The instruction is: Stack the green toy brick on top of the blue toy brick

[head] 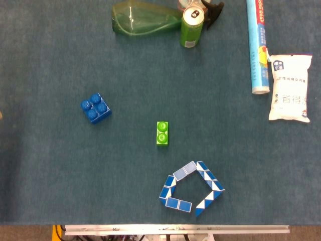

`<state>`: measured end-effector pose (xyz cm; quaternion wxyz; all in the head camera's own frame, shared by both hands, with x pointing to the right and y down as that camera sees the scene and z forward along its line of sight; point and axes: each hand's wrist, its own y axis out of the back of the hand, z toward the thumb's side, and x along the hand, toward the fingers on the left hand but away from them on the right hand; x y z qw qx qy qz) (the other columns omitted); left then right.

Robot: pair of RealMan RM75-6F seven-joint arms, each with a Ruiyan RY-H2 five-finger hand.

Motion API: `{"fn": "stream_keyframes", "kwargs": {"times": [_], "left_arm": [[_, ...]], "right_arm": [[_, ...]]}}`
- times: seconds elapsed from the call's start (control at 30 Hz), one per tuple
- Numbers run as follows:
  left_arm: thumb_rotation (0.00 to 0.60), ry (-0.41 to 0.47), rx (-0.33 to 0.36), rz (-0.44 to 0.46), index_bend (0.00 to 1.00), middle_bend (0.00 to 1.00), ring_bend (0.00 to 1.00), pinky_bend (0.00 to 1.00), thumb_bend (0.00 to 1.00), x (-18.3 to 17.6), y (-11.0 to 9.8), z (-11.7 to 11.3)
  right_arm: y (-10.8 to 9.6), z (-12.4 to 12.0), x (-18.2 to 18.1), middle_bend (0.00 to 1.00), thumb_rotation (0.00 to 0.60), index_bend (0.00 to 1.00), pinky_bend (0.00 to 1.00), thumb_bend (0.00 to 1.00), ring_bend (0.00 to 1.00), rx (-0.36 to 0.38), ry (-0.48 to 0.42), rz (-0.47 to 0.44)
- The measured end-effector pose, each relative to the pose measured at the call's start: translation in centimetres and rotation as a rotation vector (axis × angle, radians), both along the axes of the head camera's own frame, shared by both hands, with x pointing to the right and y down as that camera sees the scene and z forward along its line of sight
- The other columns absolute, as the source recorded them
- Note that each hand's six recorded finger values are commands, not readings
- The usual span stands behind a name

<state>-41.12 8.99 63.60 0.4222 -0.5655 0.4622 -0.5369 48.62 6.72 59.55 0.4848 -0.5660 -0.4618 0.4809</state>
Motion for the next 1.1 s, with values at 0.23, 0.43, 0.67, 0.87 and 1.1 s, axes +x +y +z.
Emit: {"fn": "stream_keyframes", "kwargs": {"times": [0.23, 0.43, 0.67, 0.87, 1.1], "left_arm": [[0.600, -0.004, 0.003, -0.008, 0.54, 0.43, 0.30, 0.43, 0.76, -0.2, 0.0, -0.2], [0.600, 0.015, 0.022, 0.017, 0.52, 0.42, 0.32, 0.46, 0.76, 0.2, 0.0, -0.4], [0.600, 0.107, 0.038, 0.126, 0.43, 0.23, 0.22, 0.46, 0.76, 2.0, -0.7, -0.6], [0.600, 0.193, 0.041, 0.302, 0.40, 0.15, 0.15, 0.36, 0.76, 4.9, -2.7, -1.3], [0.600, 0.170, -0.010, 0.515, 0.35, 0.09, 0.08, 0.27, 0.69, 8.1, -5.2, -0.4]], "right_arm": [[0.0, 0.0, -0.2, 0.43, 0.600, 0.43, 0.41, 0.24, 0.33, -0.004, -0.002, -0.009], [-0.1, -0.1, 0.1, 0.43, 0.600, 0.43, 0.41, 0.24, 0.33, -0.007, -0.010, 0.001], [-0.3, -0.5, 0.7, 0.43, 0.600, 0.43, 0.41, 0.24, 0.33, 0.003, -0.022, 0.027], [-0.9, -0.5, 1.3, 0.43, 0.600, 0.43, 0.41, 0.24, 0.33, 0.003, -0.020, 0.050], [-1.5, -0.5, 2.2, 0.43, 0.600, 0.43, 0.41, 0.24, 0.33, -0.002, -0.030, 0.083]]}}
